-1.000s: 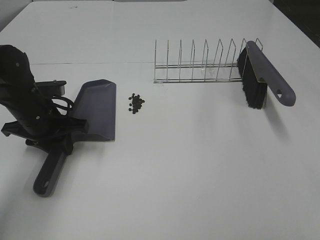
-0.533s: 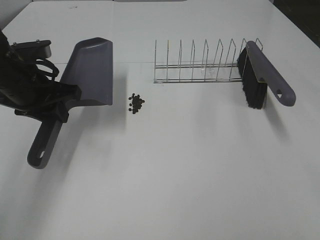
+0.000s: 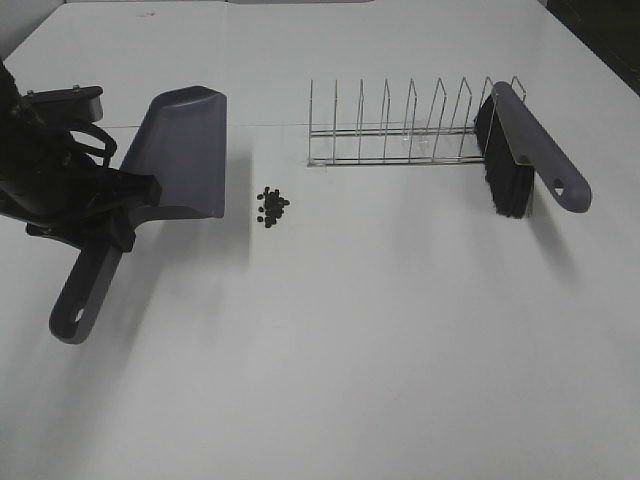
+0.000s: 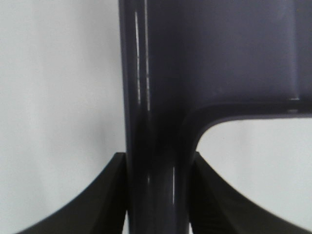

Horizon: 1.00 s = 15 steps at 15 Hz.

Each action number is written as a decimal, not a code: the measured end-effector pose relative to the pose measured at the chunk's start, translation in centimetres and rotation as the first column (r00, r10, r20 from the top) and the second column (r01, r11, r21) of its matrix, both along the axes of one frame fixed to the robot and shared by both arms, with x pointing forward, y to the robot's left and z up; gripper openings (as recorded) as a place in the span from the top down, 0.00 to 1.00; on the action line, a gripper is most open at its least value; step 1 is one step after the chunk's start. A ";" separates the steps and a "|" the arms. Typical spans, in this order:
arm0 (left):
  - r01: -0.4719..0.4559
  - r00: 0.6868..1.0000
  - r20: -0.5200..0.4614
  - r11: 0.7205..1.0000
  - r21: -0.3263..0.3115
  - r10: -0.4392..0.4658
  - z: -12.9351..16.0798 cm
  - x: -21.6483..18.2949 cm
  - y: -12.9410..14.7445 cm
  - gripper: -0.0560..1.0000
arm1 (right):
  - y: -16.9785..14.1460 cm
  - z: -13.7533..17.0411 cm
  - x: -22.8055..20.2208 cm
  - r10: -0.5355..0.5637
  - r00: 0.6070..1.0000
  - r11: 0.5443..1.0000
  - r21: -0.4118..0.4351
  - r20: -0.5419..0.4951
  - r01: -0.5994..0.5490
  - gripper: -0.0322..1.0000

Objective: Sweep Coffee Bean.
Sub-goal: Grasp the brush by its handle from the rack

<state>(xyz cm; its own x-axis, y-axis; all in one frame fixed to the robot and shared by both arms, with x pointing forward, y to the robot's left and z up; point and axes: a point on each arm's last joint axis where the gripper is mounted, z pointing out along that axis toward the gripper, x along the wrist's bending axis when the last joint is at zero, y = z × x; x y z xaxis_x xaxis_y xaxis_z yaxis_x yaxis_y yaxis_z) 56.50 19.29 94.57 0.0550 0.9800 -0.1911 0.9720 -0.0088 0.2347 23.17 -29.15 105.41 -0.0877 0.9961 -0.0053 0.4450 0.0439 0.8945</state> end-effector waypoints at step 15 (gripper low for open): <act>0.007 1.000 -0.023 1.000 0.007 -0.007 -0.1 -0.2 0.0 0.65 | -0.2 4.9 23.4 -0.034 0.956 0.999 0.015 -0.290 0.040 0.25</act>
